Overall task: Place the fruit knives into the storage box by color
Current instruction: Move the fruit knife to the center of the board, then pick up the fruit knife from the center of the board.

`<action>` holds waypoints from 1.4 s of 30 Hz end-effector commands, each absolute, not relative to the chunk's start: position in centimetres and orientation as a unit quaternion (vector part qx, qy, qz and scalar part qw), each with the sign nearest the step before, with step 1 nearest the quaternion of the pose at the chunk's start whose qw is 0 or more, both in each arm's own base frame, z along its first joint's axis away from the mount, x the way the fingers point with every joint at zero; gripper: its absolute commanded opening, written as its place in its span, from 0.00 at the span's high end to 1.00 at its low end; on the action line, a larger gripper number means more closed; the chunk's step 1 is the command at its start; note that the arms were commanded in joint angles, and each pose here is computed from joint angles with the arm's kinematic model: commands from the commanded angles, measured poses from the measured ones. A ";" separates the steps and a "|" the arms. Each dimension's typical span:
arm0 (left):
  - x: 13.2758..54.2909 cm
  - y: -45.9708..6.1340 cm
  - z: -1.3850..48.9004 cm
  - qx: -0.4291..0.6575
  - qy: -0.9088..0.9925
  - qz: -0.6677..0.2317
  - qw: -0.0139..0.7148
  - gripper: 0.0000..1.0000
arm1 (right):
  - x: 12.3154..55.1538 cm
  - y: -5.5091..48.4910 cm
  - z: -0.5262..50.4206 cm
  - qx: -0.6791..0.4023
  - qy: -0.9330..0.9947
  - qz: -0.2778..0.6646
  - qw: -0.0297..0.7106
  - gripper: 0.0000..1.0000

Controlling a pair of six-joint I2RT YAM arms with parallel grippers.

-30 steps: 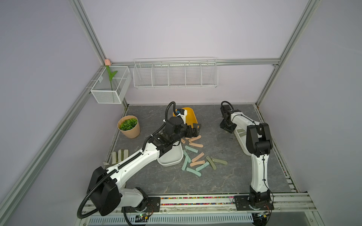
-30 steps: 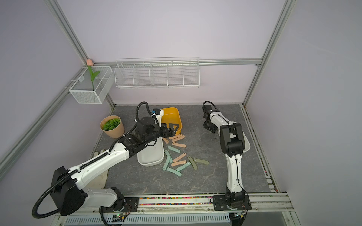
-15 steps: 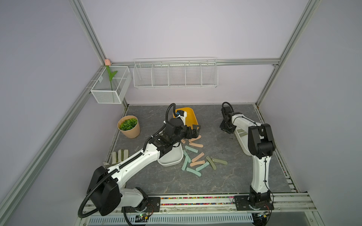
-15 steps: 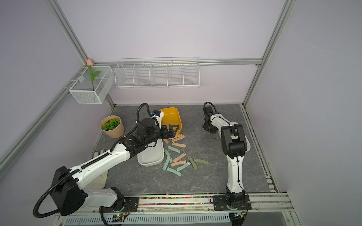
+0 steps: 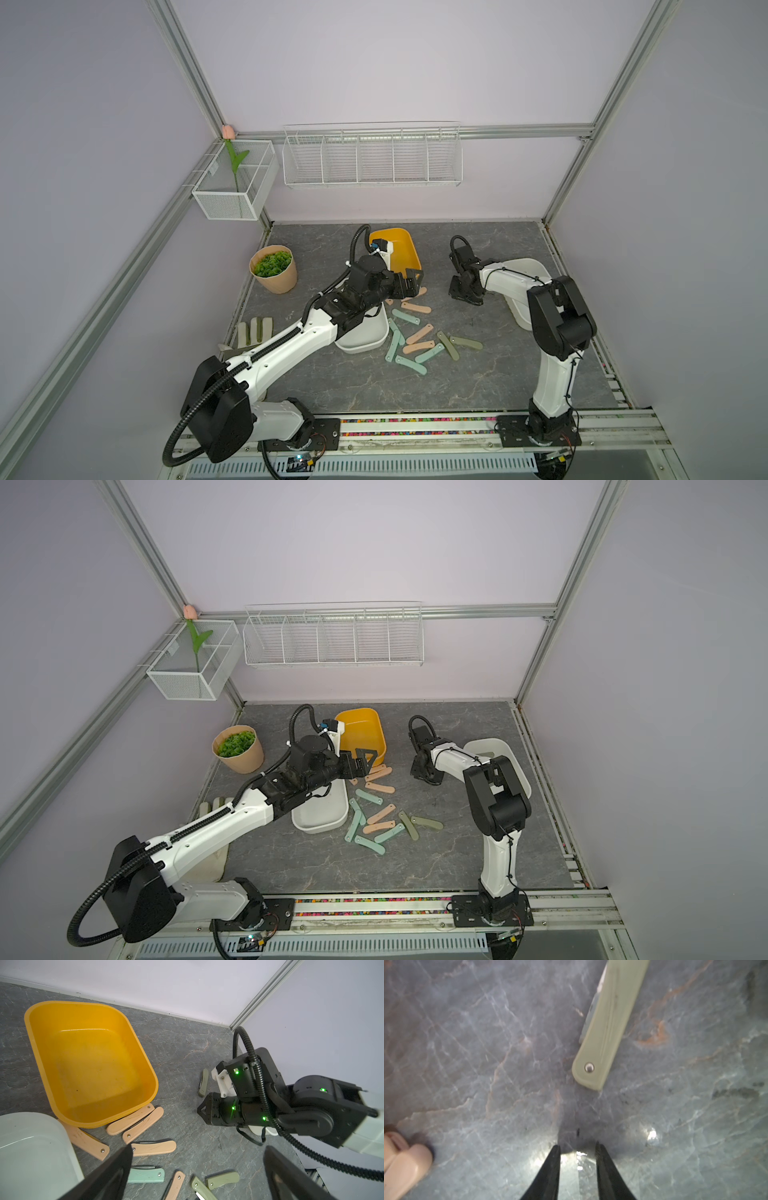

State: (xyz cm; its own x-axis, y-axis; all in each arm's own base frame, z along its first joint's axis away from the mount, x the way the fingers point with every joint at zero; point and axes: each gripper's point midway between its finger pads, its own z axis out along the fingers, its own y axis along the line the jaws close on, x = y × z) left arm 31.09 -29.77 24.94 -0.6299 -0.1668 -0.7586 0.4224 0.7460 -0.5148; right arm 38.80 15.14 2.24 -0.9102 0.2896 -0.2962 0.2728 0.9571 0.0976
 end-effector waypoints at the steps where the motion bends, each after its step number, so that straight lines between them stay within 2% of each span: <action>1: 31.1 -29.3 25.7 0.063 0.826 -0.355 0.432 0.01 | 37.8 14.4 2.3 0.140 0.979 0.018 0.145 0.55; 6: 31.3 -29.2 25.4 0.061 0.829 -0.350 0.432 0.01 | 40.2 13.2 4.6 0.163 0.972 0.029 0.168 0.35; 12: 31.6 -29.6 25.3 0.062 0.830 -0.351 0.430 0.01 | 43.7 11.5 5.7 0.190 0.966 0.045 0.170 0.34; 19: 32.0 -30.1 24.9 0.071 0.832 -0.347 0.427 0.01 | 45.9 11.2 4.4 0.196 0.968 0.046 0.150 0.34; 34: 32.2 -30.5 25.1 0.079 0.831 -0.347 0.427 0.01 | 45.3 11.0 0.5 0.187 0.976 -0.001 0.114 0.44; 42: 32.1 -30.4 24.9 0.076 0.833 -0.345 0.425 0.01 | 45.0 10.9 -0.5 0.179 0.978 -0.013 0.103 0.63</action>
